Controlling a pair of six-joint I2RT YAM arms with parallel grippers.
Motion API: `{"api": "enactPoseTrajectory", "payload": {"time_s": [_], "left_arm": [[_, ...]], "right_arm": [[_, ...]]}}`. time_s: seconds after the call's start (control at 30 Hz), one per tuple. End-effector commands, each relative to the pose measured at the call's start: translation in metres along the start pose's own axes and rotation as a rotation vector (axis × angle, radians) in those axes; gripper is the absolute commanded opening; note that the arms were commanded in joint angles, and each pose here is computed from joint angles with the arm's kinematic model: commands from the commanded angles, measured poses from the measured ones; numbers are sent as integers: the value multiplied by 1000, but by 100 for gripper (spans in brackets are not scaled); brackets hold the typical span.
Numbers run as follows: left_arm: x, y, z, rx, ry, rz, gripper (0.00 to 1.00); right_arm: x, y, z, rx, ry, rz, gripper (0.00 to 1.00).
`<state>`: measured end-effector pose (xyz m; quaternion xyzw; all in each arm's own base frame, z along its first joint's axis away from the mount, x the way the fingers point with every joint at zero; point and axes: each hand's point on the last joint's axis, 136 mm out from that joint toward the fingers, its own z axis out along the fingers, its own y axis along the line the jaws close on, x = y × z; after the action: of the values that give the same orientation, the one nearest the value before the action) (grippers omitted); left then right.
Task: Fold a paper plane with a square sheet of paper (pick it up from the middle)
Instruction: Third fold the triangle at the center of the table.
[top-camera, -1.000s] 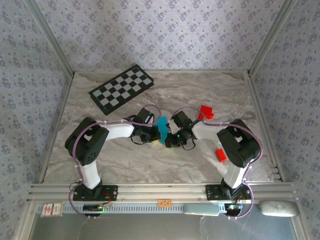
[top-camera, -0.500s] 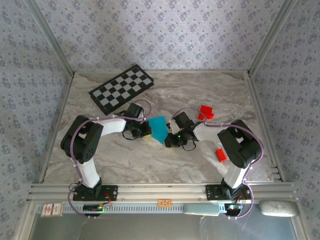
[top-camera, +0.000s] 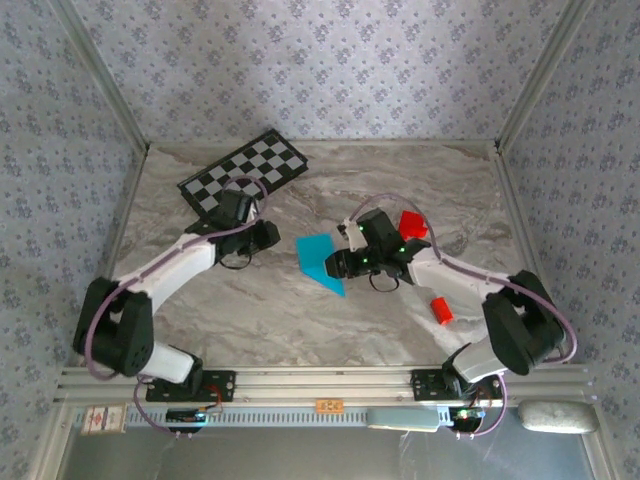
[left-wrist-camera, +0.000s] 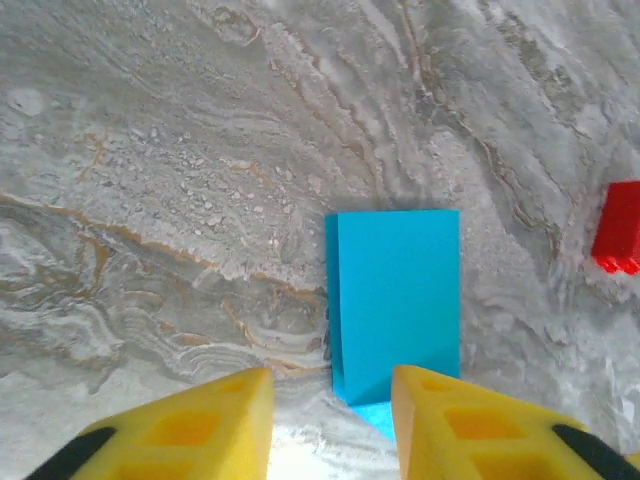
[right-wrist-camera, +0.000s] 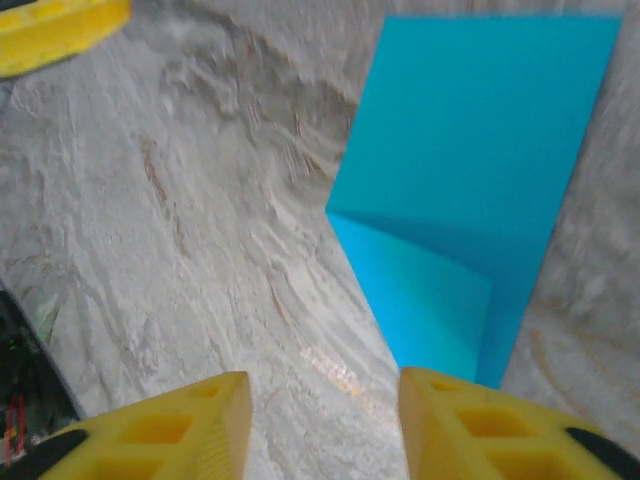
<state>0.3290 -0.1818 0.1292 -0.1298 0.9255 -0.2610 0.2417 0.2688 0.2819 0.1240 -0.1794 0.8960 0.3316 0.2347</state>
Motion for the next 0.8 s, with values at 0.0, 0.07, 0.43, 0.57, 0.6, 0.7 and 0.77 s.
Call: {"api": "enactPoseTrajectory", "payload": {"time_s": [0.0,0.07,0.43,0.57,0.6,0.7,0.77], "left_arm": [[10,15,-5,-10,-18,-97,47],[14,16,-9,19,-30,-137,53],[50,5,9,240,68,-348,69],[59,1,20,270,113,-359,70],[60,0,22,276,124,-360,70],[64,-8,30,306,159,-360,70],[66,-13,36,321,180,-355,69]], "right_arm": [[-9,-10,-8,102,-80,34,51],[-6,-6,-6,118,-88,33,51],[24,-10,53,162,26,109,46],[25,-24,62,196,36,120,46],[26,-28,64,203,41,128,46],[23,-37,65,205,33,161,46],[22,-43,66,198,36,184,46]]}}
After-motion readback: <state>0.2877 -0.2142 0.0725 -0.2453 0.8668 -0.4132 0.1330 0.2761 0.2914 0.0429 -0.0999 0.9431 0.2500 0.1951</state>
